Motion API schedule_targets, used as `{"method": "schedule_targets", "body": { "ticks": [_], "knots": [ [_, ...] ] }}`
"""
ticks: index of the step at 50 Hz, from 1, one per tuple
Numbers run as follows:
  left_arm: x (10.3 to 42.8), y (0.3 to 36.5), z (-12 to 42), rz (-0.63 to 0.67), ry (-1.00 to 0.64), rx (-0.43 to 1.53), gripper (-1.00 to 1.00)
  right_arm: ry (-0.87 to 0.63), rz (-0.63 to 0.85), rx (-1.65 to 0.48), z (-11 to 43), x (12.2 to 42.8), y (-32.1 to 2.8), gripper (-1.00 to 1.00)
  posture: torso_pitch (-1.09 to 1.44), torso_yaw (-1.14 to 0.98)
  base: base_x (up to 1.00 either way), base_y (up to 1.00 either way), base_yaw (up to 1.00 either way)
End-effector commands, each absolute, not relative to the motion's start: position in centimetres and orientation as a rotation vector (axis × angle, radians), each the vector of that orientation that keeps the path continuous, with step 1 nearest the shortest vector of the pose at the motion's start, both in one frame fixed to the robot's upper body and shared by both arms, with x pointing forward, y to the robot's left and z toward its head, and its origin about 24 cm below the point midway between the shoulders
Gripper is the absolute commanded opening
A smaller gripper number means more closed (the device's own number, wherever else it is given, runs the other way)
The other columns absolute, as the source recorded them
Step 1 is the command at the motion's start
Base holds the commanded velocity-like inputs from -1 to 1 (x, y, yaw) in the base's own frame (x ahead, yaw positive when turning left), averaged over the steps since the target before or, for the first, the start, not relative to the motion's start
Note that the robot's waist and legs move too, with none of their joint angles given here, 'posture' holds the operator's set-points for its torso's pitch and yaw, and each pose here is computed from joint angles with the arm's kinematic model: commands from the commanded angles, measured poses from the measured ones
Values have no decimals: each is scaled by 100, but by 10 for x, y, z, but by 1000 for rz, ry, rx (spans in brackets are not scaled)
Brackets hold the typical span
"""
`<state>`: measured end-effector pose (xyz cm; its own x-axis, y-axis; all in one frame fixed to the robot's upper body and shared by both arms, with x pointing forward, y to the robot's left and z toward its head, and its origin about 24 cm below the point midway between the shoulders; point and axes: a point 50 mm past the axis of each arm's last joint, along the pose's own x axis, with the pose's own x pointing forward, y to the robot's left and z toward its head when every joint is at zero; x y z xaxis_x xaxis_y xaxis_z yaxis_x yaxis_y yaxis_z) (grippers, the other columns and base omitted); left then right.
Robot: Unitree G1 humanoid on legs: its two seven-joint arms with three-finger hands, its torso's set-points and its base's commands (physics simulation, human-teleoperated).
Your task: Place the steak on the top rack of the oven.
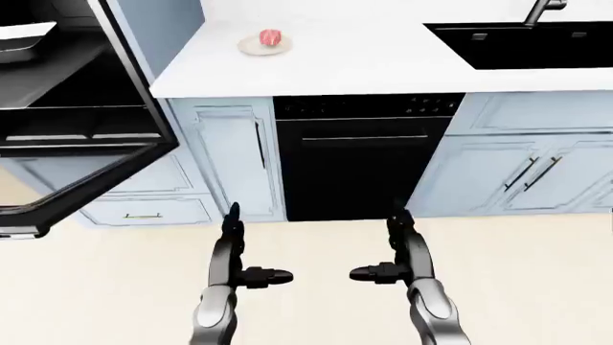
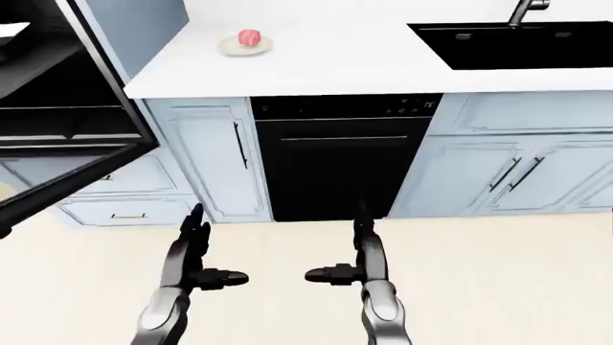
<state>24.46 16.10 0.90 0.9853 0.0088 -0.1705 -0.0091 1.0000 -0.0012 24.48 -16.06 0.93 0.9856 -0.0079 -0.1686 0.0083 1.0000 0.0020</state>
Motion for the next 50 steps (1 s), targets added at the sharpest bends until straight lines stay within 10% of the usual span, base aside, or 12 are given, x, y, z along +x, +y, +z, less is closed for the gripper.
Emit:
{"method": "schedule_targets", "body": {
  "ticks": [1, 50],
  "knots": [
    [251, 159, 46, -5, 1, -12, 100, -4, 5, 14, 39, 255, -159, 100, 0, 0, 0, 0, 0],
    [291, 158, 148, 32, -104, -35, 100, -93, 61, -1, 147, 289, -147, 100, 0, 0, 0, 0, 0]
  ]
}}
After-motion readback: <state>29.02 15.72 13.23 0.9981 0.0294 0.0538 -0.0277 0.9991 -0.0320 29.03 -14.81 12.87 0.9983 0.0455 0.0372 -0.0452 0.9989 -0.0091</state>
